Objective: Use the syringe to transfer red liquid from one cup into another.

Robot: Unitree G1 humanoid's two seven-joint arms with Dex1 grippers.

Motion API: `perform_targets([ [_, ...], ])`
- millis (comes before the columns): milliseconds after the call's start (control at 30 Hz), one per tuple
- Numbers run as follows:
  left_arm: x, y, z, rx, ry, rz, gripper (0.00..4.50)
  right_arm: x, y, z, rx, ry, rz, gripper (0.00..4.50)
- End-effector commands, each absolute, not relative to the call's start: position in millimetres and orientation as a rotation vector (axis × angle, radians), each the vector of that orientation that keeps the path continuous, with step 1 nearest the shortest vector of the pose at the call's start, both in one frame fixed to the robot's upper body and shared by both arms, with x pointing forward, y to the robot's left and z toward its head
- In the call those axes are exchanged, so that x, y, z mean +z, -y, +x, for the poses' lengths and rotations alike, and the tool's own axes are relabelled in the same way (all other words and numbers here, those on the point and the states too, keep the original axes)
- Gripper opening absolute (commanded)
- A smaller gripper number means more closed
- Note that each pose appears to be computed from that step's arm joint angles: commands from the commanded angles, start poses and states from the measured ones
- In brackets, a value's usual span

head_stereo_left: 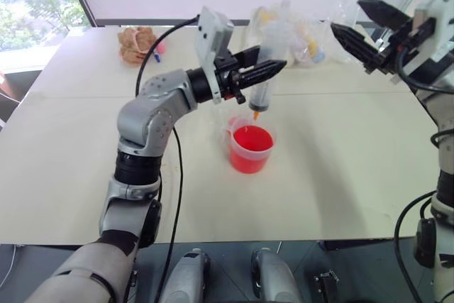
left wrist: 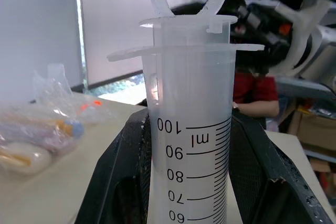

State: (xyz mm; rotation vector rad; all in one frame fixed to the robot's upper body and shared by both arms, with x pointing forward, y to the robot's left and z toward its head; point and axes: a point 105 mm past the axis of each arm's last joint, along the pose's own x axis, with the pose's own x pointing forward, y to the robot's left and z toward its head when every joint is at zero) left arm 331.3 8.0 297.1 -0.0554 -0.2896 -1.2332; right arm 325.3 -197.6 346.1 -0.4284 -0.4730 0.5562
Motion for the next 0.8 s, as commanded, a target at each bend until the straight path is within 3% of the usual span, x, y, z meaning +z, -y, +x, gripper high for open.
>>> perform_targets([
  [33,297.3,2.0,315.2,-1.287,0.321,-0.035,1.45,365.1,201.2,316.8,0.533,0.545,-0.443,2.87],
  [400,276.7,0.6,317.9,-1.280,0.266,-0.006,1.45,339.2,170.1,297.6,0.777,0.432,-0.399,2.87],
  [800,250.2,2.8,318.8,-1.291,0.200,0.016,1.45,314.4,144.3,311.1,0.876,0.398,-0.283,2.87],
])
